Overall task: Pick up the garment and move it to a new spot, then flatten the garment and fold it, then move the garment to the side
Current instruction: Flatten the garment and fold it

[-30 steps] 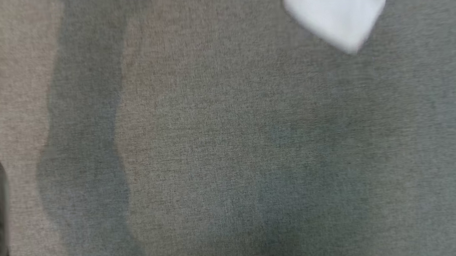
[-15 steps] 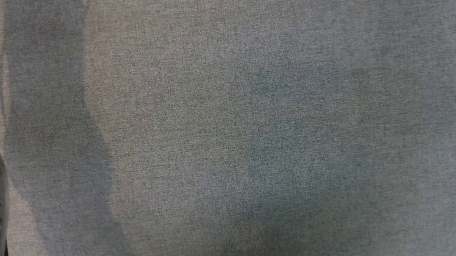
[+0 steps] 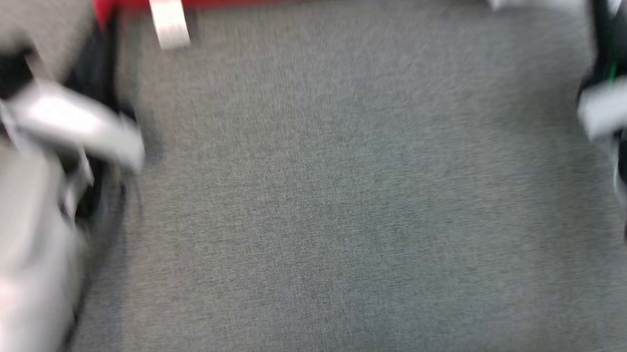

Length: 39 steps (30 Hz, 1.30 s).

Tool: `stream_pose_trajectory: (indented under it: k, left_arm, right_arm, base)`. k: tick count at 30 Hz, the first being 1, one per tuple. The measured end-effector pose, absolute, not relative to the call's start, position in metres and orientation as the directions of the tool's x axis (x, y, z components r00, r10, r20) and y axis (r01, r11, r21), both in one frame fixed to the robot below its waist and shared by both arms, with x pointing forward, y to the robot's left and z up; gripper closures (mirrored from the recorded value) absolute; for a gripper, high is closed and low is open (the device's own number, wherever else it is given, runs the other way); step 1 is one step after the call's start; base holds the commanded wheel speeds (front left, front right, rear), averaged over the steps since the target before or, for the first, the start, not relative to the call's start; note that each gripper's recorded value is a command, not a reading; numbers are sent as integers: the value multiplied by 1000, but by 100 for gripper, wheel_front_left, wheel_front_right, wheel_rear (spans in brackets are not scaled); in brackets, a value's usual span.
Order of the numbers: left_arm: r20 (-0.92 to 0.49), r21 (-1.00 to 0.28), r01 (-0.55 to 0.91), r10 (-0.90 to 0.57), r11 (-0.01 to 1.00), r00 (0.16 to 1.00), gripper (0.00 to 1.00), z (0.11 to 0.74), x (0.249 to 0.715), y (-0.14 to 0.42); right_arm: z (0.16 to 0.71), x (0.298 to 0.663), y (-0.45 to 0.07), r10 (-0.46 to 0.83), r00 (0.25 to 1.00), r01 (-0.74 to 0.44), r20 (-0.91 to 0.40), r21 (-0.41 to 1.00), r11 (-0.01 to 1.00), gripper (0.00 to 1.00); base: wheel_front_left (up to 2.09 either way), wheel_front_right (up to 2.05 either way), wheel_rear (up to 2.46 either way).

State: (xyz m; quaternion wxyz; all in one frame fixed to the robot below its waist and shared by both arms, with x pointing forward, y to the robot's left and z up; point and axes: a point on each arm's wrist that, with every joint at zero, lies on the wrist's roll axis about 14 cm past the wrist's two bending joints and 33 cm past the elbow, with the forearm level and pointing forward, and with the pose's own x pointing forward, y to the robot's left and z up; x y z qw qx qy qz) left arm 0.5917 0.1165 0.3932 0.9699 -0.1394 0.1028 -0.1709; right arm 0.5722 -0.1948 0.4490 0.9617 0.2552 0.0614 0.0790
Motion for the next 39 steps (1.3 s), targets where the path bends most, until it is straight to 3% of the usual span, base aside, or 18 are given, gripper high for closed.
stream_pose_trajectory:
  k: [4,10,13,15,18,25,32,38,39]
  left_arm:
    - [-233,-326,250,-333,912,913,100,384,514,129]
    - [-403,-444,49,-248,895,881,100,383,369,131]
    - [-439,-522,-9,-259,853,860,100,400,323,116]
    - [-423,-560,-15,-271,828,865,100,417,316,109]
    - [-409,-575,25,-313,818,857,100,431,325,103]
    - [-342,-614,97,-374,784,862,100,458,394,99]
    - [-438,-603,38,-371,797,819,100,432,426,108]
    - [-495,-587,27,-384,809,780,100,412,436,104]
    - [-509,-584,23,-388,811,768,99,407,435,104]
  right_arm:
    - [437,497,-197,185,971,-76,-152,537,840,100]
    - [418,373,-204,139,947,56,-291,574,817,100]
    - [416,322,-209,87,939,140,-333,600,788,100]
    - [423,310,-209,71,943,156,-326,619,770,100]
    - [440,326,-210,76,957,125,-280,635,762,100]
    - [468,416,-212,144,973,-9,-183,589,808,100]
    - [447,466,-188,239,934,-51,-265,564,824,100]
    - [432,481,-182,243,919,-50,-311,519,854,100]
    - [433,483,-184,237,921,-48,-310,513,857,62]
  base:
    - [0,0,0]
    - [0,0,0]
    - [0,0,0]
    - [0,0,0]
    - [0,0,0]
    - [0,0,0]
    - [0,0,0]
    - [0,0,0]
    - [0,0,0]
